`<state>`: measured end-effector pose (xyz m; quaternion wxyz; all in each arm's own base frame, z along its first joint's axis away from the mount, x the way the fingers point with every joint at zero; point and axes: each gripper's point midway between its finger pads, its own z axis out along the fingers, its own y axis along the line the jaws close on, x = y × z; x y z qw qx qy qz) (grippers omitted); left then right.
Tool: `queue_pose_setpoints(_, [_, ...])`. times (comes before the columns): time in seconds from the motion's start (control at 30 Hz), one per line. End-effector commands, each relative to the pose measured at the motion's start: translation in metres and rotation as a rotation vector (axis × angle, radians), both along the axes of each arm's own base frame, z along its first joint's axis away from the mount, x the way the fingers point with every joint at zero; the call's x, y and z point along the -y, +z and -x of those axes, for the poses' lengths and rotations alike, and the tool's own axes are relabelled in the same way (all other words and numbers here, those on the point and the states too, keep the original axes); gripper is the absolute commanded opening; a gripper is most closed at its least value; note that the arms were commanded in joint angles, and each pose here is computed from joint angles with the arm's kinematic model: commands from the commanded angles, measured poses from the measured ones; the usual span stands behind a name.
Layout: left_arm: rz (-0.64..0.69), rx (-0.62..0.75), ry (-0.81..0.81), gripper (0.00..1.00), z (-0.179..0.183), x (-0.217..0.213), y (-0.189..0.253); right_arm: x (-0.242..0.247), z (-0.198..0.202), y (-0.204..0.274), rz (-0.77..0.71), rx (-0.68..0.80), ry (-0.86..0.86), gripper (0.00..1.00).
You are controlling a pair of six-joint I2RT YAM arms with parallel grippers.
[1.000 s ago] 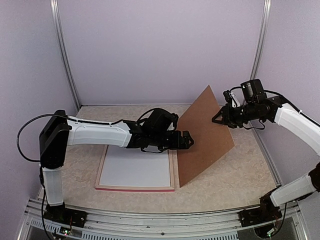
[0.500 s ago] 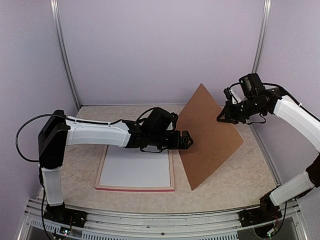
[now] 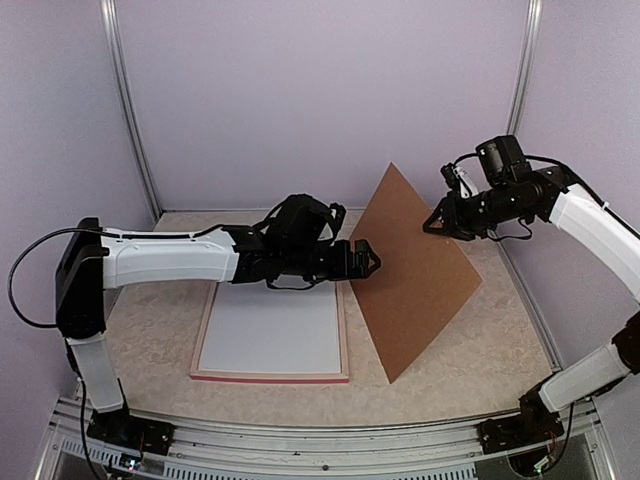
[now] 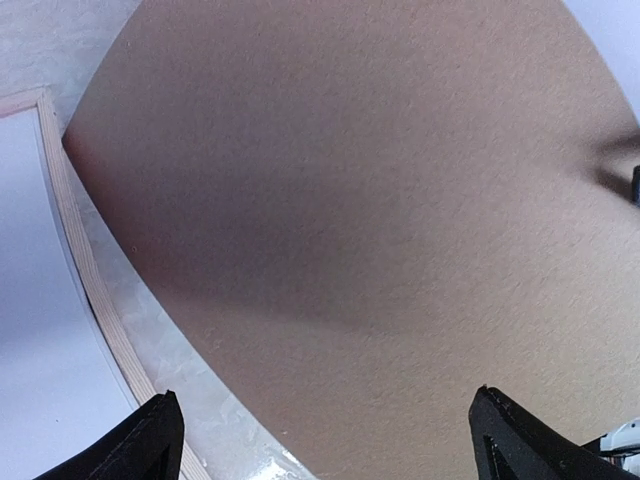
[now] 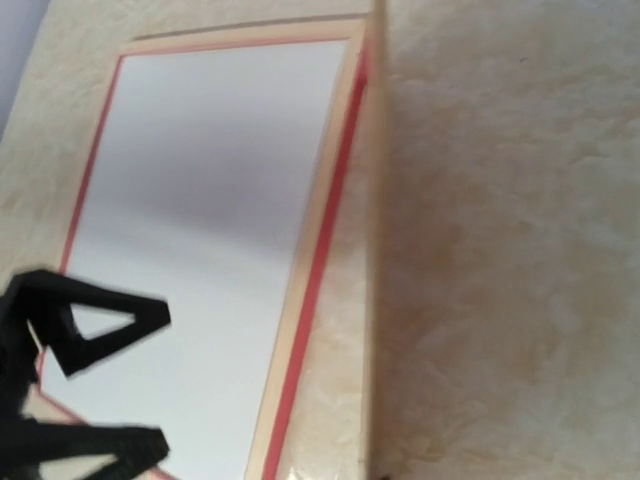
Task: Put the photo into the frame
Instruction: Turn over the backboard.
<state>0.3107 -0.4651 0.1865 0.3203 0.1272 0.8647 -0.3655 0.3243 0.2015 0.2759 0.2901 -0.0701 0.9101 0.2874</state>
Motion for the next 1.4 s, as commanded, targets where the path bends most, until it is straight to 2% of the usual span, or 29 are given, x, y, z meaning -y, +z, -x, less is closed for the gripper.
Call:
queue_pose_setpoints(0.0, [0.049, 0.058, 0.012, 0.99, -0.001, -0.011, 0.042, -0.024, 0.008, 0.024, -0.056, 0.049, 0.051, 0.29])
queue_pose_setpoints(0.37, [0.104, 0.063, 0.046, 0.99, -0.002, -0.027, 0.083, -0.086, 0.036, 0.044, -0.094, 0.071, 0.168, 0.44])
queue_pose_setpoints(0.8, [0.307, 0.062, 0.151, 0.99, 0.004, -0.070, 0.132, -0.145, 0.056, 0.031, -0.135, 0.051, 0.296, 0.48])
queue_pose_setpoints(1.37, [0.305, 0.021, 0.144, 0.99, -0.007, -0.072, 0.118, -0.190, 0.075, 0.036, -0.201, 0.048, 0.397, 0.51])
